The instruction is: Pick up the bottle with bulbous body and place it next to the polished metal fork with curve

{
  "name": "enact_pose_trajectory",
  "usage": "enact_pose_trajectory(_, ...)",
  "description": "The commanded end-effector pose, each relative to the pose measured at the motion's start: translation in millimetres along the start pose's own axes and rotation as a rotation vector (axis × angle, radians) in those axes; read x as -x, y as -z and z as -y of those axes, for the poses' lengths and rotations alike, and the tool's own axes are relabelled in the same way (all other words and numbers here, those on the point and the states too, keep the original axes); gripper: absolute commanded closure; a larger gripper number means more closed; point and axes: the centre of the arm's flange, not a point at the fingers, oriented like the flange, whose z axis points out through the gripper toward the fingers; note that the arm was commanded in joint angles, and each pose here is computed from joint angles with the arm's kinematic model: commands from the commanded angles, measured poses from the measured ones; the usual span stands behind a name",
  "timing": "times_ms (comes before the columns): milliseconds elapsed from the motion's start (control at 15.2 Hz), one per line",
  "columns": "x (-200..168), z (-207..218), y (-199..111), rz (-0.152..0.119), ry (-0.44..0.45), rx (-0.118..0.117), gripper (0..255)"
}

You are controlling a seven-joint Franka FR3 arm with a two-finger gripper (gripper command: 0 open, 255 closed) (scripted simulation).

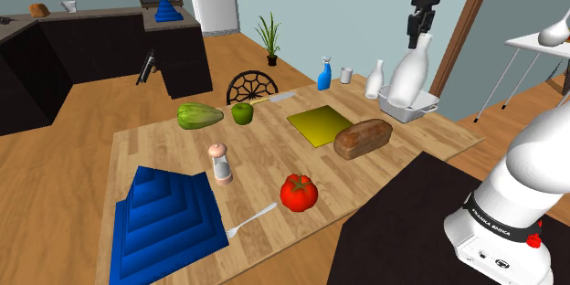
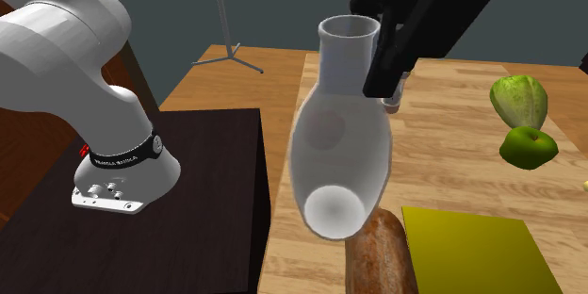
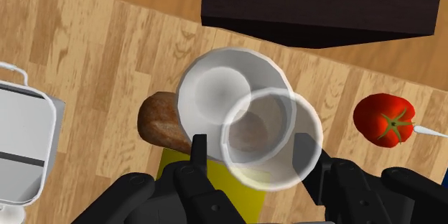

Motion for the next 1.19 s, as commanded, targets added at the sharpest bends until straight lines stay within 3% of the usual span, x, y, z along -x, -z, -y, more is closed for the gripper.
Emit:
enact_pose_trajectory(0, 0.3, 0.2, 8.1, 0.000, 0.000, 0.000, 255)
enact_pose_trajectory(1122, -112.1, 194.1, 19.7, 0.000, 0.000, 0.000, 255)
